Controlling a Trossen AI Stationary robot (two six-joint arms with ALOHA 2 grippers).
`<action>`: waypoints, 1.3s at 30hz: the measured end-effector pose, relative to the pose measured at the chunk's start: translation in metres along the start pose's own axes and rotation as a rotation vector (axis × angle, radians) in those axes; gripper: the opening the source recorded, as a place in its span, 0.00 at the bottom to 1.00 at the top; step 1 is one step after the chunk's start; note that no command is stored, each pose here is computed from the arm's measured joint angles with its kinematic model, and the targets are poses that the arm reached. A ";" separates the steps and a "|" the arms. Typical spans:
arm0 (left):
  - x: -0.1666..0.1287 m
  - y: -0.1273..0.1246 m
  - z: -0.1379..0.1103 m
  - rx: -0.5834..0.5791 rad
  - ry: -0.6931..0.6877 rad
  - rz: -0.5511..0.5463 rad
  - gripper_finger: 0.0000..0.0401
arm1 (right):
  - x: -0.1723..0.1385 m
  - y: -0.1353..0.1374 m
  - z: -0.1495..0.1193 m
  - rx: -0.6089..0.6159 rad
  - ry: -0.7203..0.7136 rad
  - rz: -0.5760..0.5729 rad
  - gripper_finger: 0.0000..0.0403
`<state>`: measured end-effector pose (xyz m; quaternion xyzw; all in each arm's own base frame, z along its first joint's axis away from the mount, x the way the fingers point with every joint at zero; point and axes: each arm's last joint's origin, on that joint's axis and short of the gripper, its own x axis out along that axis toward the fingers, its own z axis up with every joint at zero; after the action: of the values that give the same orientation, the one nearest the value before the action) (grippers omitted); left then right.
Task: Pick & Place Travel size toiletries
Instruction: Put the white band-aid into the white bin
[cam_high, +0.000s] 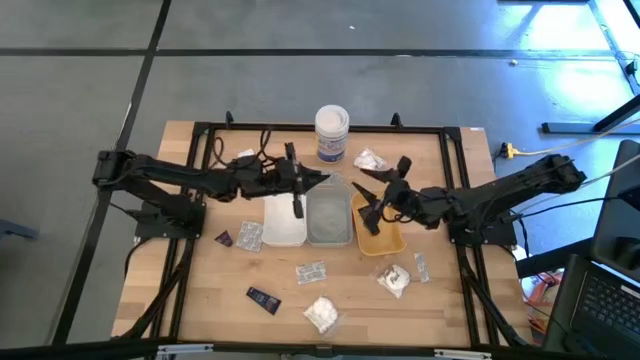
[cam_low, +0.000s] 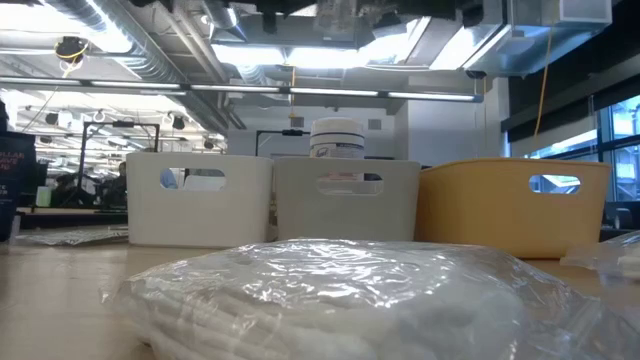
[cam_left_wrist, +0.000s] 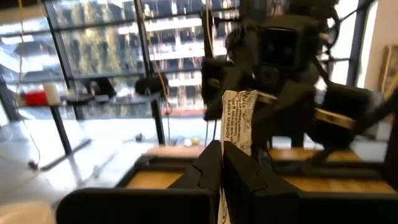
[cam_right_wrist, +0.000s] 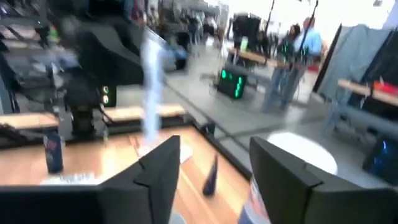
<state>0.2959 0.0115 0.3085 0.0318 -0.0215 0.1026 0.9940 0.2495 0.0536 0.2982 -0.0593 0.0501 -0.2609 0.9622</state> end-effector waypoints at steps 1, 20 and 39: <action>-0.006 0.001 0.002 -0.003 0.033 0.000 0.01 | -0.002 -0.004 -0.001 0.013 0.026 -0.006 0.52; -0.067 0.015 -0.025 -0.345 0.650 0.208 0.01 | 0.015 -0.080 -0.026 0.162 0.342 -0.087 0.49; -0.038 0.035 -0.091 -0.021 1.038 0.050 0.01 | 0.021 -0.101 -0.036 0.166 0.441 -0.121 0.48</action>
<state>0.2548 0.0446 0.2175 -0.0340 0.4724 0.1282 0.8714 0.2125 -0.0467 0.2750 0.0757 0.2339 -0.3278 0.9122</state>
